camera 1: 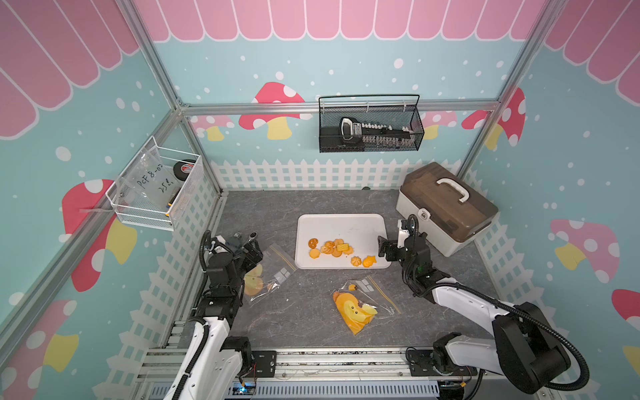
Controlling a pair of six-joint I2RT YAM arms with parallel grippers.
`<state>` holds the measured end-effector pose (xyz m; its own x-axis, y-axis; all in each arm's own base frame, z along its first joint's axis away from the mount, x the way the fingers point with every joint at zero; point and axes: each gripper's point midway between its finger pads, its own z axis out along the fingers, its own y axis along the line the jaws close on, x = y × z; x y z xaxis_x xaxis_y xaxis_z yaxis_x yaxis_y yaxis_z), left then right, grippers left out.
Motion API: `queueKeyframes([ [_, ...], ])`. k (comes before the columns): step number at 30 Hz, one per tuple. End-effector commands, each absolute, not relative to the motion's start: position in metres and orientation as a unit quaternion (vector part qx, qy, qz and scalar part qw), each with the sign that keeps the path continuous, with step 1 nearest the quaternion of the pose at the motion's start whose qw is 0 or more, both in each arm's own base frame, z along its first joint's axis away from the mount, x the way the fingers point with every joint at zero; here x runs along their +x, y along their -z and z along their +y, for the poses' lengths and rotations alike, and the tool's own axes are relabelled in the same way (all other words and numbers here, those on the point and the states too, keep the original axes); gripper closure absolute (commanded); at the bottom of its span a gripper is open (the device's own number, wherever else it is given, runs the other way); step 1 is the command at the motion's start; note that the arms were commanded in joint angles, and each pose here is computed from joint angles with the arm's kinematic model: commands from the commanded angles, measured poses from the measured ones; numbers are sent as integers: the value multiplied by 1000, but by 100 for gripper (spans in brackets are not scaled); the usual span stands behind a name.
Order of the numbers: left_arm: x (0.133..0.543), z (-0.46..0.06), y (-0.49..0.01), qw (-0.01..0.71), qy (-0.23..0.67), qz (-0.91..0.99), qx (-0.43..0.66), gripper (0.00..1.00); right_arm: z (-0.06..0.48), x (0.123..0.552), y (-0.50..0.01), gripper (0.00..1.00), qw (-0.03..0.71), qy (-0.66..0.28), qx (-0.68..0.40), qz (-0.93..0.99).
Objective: Pour cookies out of the ziploc bag
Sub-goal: Place the ziploc bag at the center of the board, then adjust the ziploc bag at the center of the board.
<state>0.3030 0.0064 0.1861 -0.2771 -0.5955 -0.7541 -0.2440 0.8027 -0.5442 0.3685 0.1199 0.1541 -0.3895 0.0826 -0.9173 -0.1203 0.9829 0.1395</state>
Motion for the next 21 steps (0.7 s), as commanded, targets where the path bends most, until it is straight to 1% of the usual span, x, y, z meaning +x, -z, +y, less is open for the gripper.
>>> queueKeyframes([
  [1, 308, -16, -194, 556, 173, 779, -231, 1, 114, 369, -161, 4, 564, -95, 6, 820],
  [4, 314, -58, -191, 555, 190, 790, -178, 1, 111, 371, -158, 5, 559, -95, 15, 824],
  [7, 318, -104, -181, 551, 211, 799, -114, 1, 110, 375, -153, 10, 545, -98, 23, 832],
  [8, 317, -126, -176, 547, 233, 800, -88, 1, 111, 376, -152, 12, 538, -102, 22, 836],
  [9, 317, -139, -171, 541, 249, 800, -72, 1, 112, 375, -149, 13, 530, -105, 21, 841],
  [12, 323, -167, -158, 515, 284, 808, -39, 2, 116, 372, -142, 13, 503, -116, 13, 856],
  [14, 324, -183, -156, 502, 304, 810, -17, 4, 121, 367, -133, 13, 471, -122, 0, 874],
  [17, 321, -204, -153, 490, 310, 814, 14, 6, 129, 355, -117, 15, 427, -143, -10, 893],
  [21, 311, -228, -146, 475, 320, 819, 39, 7, 128, 335, -109, 14, 418, -169, -1, 893],
])
